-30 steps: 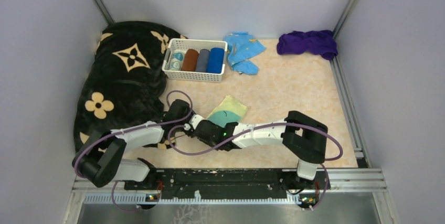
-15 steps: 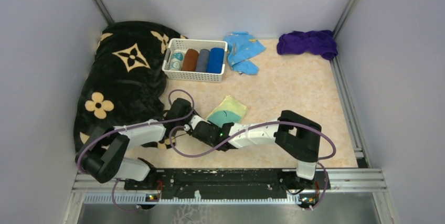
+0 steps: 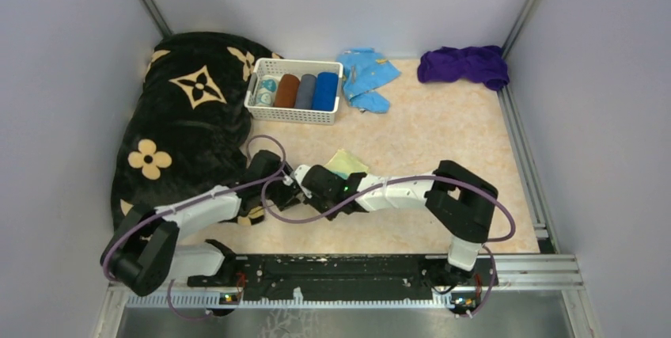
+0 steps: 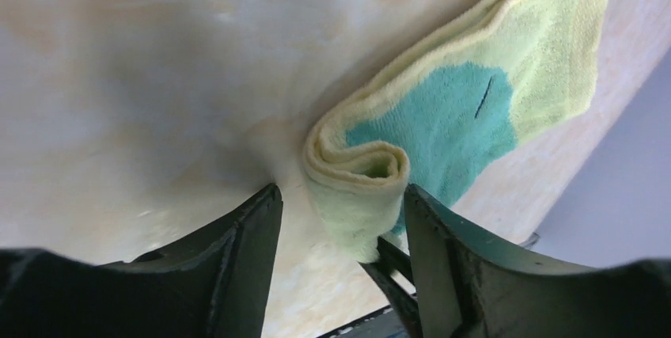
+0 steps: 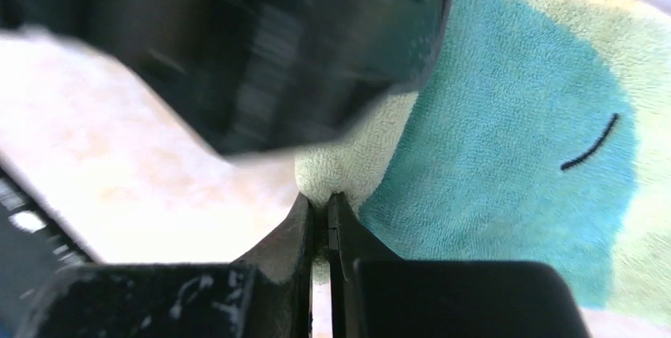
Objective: Roll the towels
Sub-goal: Roll the towel at the center of the board.
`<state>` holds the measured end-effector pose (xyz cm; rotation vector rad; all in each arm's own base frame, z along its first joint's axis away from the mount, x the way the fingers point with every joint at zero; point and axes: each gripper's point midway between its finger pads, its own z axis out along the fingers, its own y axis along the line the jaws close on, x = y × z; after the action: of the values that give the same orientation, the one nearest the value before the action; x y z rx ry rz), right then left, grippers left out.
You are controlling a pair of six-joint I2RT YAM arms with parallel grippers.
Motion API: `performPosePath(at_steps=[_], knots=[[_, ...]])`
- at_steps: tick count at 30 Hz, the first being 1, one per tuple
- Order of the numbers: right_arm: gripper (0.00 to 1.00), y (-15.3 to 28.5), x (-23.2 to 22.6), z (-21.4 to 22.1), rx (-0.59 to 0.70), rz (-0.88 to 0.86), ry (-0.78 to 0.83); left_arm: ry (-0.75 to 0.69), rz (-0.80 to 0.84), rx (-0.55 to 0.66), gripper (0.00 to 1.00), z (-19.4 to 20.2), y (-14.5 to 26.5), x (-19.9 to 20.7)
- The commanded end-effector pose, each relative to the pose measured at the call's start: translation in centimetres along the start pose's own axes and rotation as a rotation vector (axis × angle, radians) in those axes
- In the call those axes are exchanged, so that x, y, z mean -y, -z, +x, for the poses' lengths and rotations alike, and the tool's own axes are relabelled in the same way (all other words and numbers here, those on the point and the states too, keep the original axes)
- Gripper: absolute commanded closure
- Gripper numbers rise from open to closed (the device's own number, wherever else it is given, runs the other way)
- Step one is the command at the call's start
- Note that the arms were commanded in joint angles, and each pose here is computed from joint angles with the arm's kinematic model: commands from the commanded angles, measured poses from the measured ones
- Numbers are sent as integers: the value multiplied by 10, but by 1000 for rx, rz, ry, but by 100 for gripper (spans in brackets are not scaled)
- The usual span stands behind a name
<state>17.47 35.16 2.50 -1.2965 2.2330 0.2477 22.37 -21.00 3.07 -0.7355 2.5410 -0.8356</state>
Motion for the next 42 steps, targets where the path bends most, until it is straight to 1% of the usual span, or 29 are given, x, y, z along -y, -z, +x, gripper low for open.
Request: performPosePath(at_steps=[1,5,8,10,12,16,20,23,27,29,30,33,35,38,40,42], knots=[[100,27,-57,-13,69,-503,-161,-25,-152,35,32,1,19,-49],[100,40,-53,-31,142,-718,-308,-19,-85,69,26,-2,36,-39],[100,47,-47,-35,168,-862,-420,-8,-39,70,24,1,48,-34],[100,46,-41,-34,173,-919,-494,-13,-14,59,24,4,53,-32],[100,43,-31,-33,187,-951,-566,-20,14,37,24,10,56,-29],[100,34,-19,-21,166,-1003,-711,1,76,-32,24,24,52,-25],[100,23,-12,-9,149,-1032,-808,18,145,-73,25,29,44,-12],[100,18,-10,-1,131,-1054,-878,8,184,-64,26,22,39,6],[100,10,-7,4,117,-1048,-913,-20,184,-45,26,11,31,21],[100,9,-7,5,112,-1041,-921,-28,164,-38,26,7,27,22],[100,8,-6,5,113,-1034,-922,-25,139,-33,27,6,24,18],[99,5,-3,8,96,-986,-914,-14,79,-39,36,6,15,7],[98,3,0,11,86,-935,-893,-7,34,-44,45,7,9,-3],[93,9,8,5,108,-863,-847,-9,-9,-58,58,8,0,-11],[87,13,13,3,123,-799,-795,-11,-27,-67,66,8,-5,-13],[77,19,16,-1,131,-723,-725,-17,-53,-79,72,9,-9,-16]])
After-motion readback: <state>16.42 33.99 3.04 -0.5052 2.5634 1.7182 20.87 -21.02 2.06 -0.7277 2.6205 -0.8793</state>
